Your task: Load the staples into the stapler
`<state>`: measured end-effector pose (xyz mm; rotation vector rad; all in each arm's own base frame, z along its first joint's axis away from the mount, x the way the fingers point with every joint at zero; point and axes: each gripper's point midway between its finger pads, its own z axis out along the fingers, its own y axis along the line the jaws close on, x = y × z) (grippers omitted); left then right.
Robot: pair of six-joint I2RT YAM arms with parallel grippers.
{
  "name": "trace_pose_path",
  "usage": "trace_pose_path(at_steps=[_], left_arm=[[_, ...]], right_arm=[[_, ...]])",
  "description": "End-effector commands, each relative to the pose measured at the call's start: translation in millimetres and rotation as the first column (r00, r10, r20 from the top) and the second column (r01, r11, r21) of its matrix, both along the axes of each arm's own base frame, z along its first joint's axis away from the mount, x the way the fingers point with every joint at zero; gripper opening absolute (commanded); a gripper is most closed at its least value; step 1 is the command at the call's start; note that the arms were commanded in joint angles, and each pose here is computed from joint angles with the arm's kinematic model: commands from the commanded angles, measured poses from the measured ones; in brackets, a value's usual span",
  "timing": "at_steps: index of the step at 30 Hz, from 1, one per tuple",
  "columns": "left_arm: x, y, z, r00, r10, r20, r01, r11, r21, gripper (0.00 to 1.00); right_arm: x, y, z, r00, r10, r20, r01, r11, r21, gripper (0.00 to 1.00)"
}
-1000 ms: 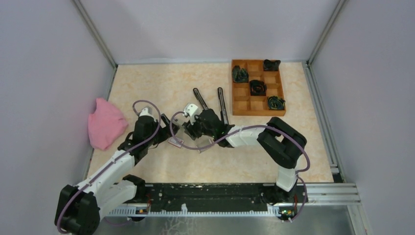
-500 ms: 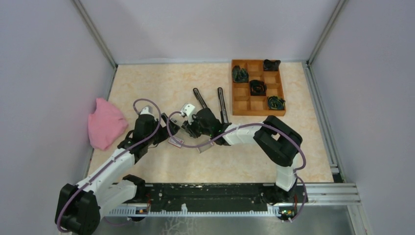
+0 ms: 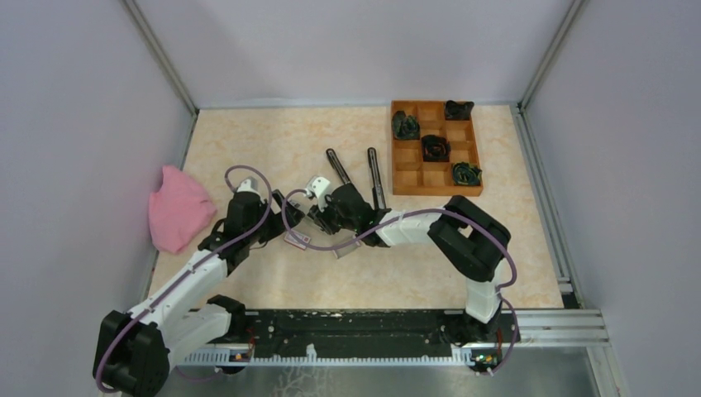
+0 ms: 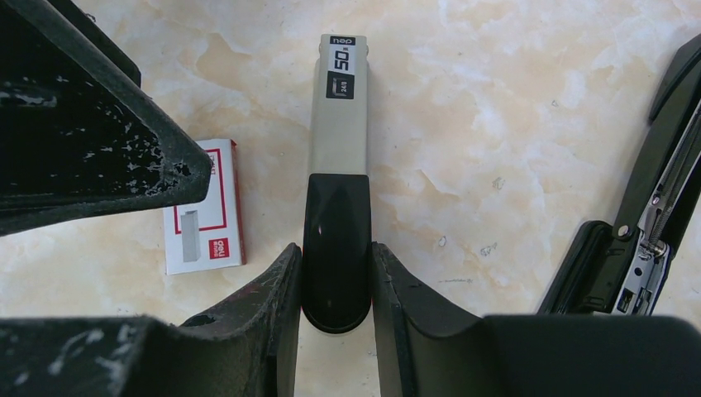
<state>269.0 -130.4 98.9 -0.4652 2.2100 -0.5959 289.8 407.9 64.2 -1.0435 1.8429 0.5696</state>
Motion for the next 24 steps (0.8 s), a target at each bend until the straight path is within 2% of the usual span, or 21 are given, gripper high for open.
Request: trace_pose_path(at_steps=[1, 11, 16, 24], left_arm=[[6.1, -3.5, 15.7, 1.0, -0.001, 0.029, 0.002, 1.0, -0.026, 0.99], [4.8, -3.3, 14.9, 1.0, 0.0, 0.026, 0.001, 0.999, -0.033, 1.0], [6.0, 1.4, 22.7, 0.999, 0.022, 0.038, -0.021, 0.999, -0.027, 1.0], [6.1, 16.8, 47.1, 0.992, 0.088, 0.089, -0.088, 0.996, -0.009, 1.0]], right_arm=[[-27.4, -35.2, -67.7, 0.989, -0.038, -0.146, 0.005, 0.976, -0.217, 0.1], [-30.7, -43.3, -83.6, 0.979, -0.077, -0.19, 0.021, 0.959, -0.282, 0.09], [-22.8, -26.0, -61.7, 0.981, -0.082, -0.175, 0.046, 0.978, -0.204, 0.09], [-11.9, 41.2, -27.5, 0.992, -0.037, -0.119, 0.031, 0.998, -0.055, 0.17]])
